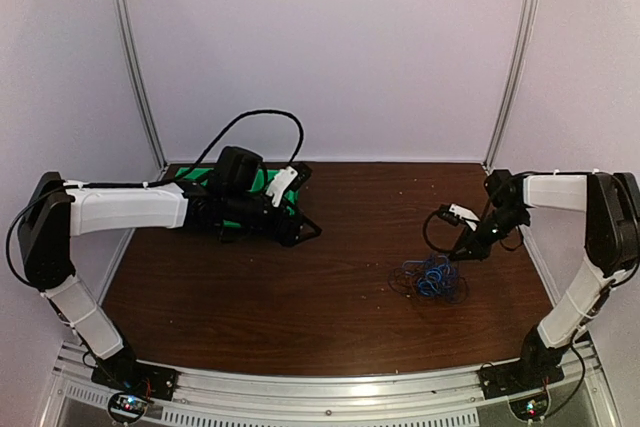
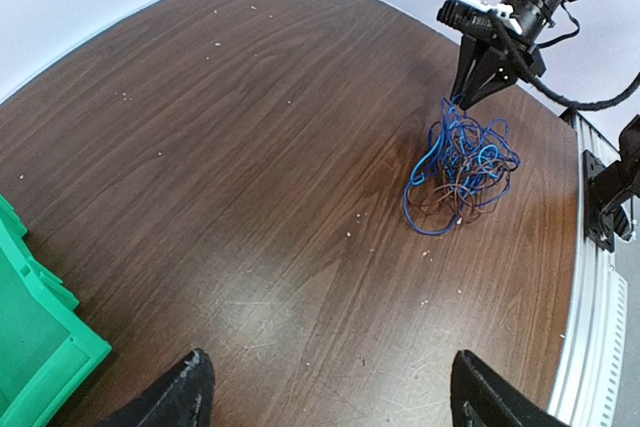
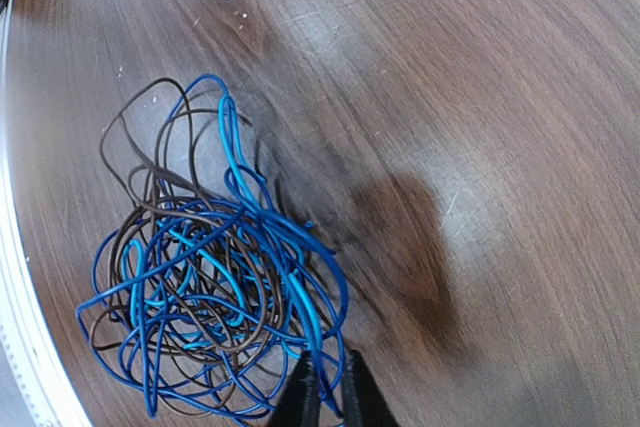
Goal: Untangle the cables
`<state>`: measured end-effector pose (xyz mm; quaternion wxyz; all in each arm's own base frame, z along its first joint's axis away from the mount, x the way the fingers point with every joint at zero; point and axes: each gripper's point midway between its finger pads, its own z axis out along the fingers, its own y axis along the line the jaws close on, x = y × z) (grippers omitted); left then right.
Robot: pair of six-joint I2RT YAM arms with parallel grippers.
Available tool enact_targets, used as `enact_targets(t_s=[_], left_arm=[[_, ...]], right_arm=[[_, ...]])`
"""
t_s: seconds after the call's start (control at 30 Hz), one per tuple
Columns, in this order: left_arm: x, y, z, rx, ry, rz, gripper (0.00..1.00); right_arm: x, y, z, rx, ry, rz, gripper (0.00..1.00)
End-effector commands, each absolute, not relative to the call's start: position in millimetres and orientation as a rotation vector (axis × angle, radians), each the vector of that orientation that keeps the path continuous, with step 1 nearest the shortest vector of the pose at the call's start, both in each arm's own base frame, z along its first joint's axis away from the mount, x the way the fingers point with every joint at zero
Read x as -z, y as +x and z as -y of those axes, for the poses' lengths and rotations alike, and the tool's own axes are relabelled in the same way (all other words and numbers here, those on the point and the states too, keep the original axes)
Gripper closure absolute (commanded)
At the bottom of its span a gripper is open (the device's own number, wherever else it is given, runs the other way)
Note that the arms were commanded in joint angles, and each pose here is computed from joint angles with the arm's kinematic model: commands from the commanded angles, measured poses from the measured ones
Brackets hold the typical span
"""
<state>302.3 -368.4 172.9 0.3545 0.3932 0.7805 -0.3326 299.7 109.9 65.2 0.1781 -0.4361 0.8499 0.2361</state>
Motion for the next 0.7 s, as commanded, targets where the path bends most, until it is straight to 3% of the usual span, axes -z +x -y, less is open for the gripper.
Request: enact_targets(t_s=[0.0,0.2,0.4,0.67], left_arm=[[-199.3,295.8,378.0,0.907,1.046,-1.906,0.17],[-212.5,293.1,383.8,0.922,1.045,-1.873,0.17],[-225.9,290.3,400.9,0.883,0.968,-1.780,0.18],[-291.0,257.3,426.4,0.997,0.843,-1.445,0.17]], right_arm=[[-79.4,305.2,-115.2,-0.666,-1.224,-2.367,0.97],[-128.6,300.0,-128.0,-0.578,-1.251,-2.297,1.00],[-219.3,293.0,-181.9,-0.555,-1.304,-2.074,1.00],[-295.2,295.6,-222.0,-0.615,-1.410,-1.900,1.00]])
